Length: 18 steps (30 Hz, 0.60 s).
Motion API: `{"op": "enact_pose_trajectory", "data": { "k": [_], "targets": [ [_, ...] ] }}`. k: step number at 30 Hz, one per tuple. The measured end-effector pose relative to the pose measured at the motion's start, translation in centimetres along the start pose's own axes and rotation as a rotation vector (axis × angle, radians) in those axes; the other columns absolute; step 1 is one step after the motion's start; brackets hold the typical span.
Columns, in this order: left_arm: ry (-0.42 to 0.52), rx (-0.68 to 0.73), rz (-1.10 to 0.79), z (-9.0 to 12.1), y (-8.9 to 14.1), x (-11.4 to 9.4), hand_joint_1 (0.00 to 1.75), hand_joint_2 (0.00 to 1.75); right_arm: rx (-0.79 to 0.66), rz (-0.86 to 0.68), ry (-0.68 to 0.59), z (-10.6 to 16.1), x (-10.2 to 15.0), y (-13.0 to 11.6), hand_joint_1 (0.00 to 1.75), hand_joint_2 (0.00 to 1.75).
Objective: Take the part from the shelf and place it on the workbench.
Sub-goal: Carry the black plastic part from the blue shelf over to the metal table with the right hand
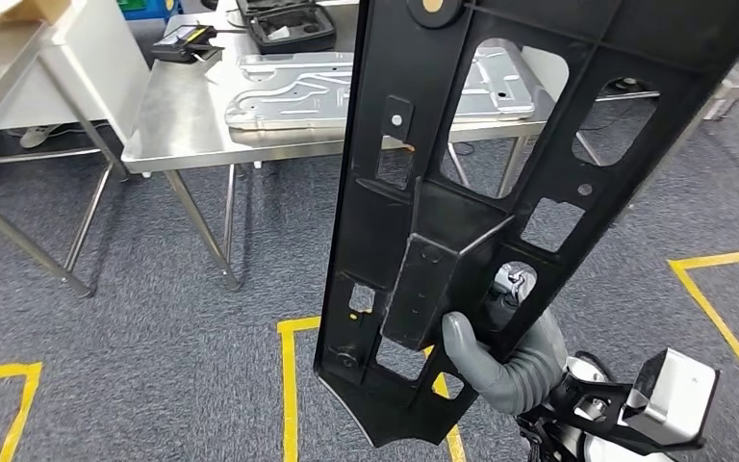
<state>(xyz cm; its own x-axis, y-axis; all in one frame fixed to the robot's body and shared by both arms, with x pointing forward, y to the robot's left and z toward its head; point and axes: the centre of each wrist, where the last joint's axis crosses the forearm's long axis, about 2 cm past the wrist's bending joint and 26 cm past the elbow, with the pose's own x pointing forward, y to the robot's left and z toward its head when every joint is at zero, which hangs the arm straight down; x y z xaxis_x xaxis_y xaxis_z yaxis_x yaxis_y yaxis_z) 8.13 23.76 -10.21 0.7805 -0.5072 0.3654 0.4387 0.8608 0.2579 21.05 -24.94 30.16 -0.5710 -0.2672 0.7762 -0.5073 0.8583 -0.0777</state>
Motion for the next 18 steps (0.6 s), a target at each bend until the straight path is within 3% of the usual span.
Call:
{"op": "enact_pose_trajectory", "data": {
  "k": [18],
  "targets": [
    [0.017,0.014,0.007,-0.01,0.16,-0.19,0.0,1.75,0.003,0.054,0.014,0.14,-0.74,0.23,1.75,1.75]
  ]
}}
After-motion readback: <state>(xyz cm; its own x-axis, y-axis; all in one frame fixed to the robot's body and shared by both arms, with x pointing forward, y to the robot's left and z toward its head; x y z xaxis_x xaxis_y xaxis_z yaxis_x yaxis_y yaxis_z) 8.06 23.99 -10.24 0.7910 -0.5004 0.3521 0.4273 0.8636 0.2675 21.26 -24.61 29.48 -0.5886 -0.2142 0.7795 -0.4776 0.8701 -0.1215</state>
